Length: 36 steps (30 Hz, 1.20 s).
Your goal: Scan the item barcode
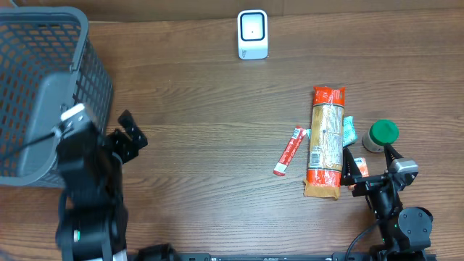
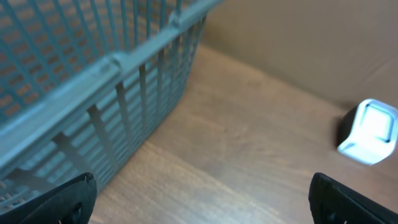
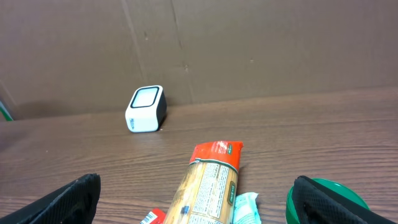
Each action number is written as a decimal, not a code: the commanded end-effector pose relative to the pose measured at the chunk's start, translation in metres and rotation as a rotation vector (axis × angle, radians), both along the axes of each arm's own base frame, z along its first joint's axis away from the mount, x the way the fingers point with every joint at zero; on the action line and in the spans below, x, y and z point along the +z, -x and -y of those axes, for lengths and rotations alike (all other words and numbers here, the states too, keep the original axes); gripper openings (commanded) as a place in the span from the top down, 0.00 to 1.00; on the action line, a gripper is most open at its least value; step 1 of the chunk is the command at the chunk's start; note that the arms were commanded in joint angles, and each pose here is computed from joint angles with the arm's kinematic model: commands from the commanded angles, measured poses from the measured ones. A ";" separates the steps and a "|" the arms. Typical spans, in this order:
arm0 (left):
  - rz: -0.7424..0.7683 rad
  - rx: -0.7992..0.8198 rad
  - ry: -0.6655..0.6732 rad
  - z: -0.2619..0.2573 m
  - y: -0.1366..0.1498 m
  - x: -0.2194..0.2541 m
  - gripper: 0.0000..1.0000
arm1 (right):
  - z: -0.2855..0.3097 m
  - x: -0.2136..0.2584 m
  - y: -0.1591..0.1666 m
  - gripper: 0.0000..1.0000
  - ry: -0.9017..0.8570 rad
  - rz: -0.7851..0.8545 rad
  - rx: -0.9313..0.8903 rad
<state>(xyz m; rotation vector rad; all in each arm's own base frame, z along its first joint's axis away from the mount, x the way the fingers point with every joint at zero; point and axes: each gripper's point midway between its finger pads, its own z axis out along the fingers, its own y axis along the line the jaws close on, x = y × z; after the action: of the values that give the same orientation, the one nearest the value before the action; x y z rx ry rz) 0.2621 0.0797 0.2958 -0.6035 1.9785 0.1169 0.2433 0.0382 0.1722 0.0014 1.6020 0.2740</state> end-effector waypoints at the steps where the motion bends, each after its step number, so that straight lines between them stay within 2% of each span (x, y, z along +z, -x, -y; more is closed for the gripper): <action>1: 0.088 -0.010 -0.022 0.005 0.018 0.025 0.00 | 0.003 -0.002 -0.001 0.00 0.003 0.004 -0.013; 11: 0.017 -0.062 -0.004 0.025 0.074 -0.009 0.00 | 0.003 -0.002 -0.001 0.00 0.003 0.004 -0.013; 16: 0.060 -0.080 -0.010 0.030 0.086 -0.031 0.00 | 0.003 -0.002 -0.001 0.00 0.003 0.004 -0.013; 21: 0.257 -0.144 -0.025 0.041 0.075 -0.025 0.00 | 0.003 -0.002 -0.001 0.00 0.003 0.004 -0.013; 27: 0.579 -0.222 -0.052 0.055 0.065 0.013 0.00 | 0.003 -0.002 -0.001 0.00 0.003 0.004 -0.013; 32: 0.842 -0.278 -0.086 0.065 0.068 0.045 0.00 | 0.003 -0.002 -0.001 0.00 0.003 0.004 -0.013; 36: 0.923 -0.315 -0.094 0.071 0.063 0.044 0.00 | 0.003 -0.002 -0.001 0.00 0.003 0.004 -0.013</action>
<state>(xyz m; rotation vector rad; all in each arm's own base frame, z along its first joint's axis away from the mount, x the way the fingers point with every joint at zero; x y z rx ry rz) 0.1933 0.0182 0.3521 -0.2508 1.1257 -0.1989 0.2433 0.0381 0.1722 0.0008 1.6020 0.2728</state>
